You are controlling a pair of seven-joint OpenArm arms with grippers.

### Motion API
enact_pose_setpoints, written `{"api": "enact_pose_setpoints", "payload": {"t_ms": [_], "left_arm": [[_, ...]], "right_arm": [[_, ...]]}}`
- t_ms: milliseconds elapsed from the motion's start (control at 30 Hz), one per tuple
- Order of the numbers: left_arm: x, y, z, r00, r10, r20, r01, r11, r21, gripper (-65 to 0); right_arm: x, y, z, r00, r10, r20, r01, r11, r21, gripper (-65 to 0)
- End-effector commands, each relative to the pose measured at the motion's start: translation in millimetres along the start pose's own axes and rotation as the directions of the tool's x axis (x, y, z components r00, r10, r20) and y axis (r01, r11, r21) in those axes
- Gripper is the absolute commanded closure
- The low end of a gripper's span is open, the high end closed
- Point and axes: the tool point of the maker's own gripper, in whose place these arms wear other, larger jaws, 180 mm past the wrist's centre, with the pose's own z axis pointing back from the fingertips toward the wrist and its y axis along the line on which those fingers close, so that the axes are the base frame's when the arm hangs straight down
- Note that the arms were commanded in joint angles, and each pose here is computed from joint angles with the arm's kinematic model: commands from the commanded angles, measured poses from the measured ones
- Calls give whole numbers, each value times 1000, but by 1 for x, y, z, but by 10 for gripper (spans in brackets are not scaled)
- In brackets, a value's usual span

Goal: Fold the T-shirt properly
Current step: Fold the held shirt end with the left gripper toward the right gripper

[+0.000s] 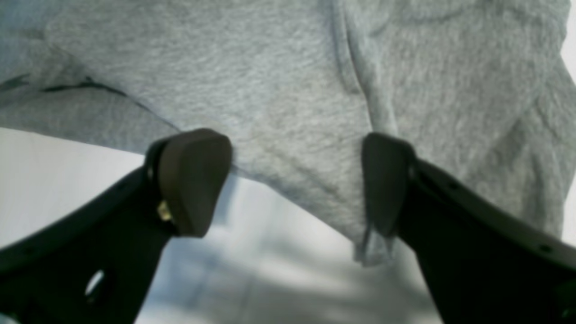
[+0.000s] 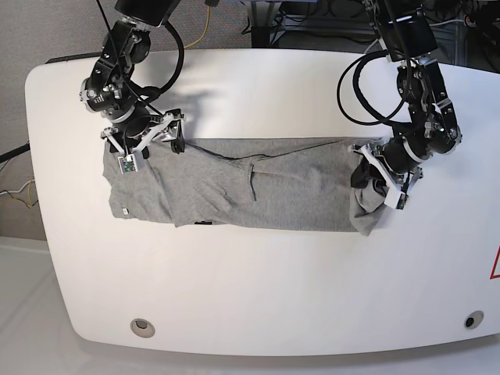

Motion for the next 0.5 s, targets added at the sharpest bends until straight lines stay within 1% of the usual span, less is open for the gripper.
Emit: {"api": "enact_pose_setpoints", "payload": {"t_ms": [0, 133, 200, 467], "left_arm": [[19, -11, -2, 999, -30, 44, 31, 999, -15, 0], [20, -26, -10, 998, -52, 35, 54, 998, -44, 0], [27, -33, -11, 997, -51, 58, 55, 997, -58, 0], [27, -75, -30, 995, -85, 48, 91, 982, -164, 0]], "right_arm": [[17, -2, 2, 998, 14, 53, -14, 1000, -2, -475], [17, -2, 1, 999, 13, 51, -13, 1000, -2, -474], [15, -3, 2, 999, 14, 45, -14, 1000, -2, -474], [15, -3, 1, 999, 15, 45, -15, 1000, -2, -474]]}}
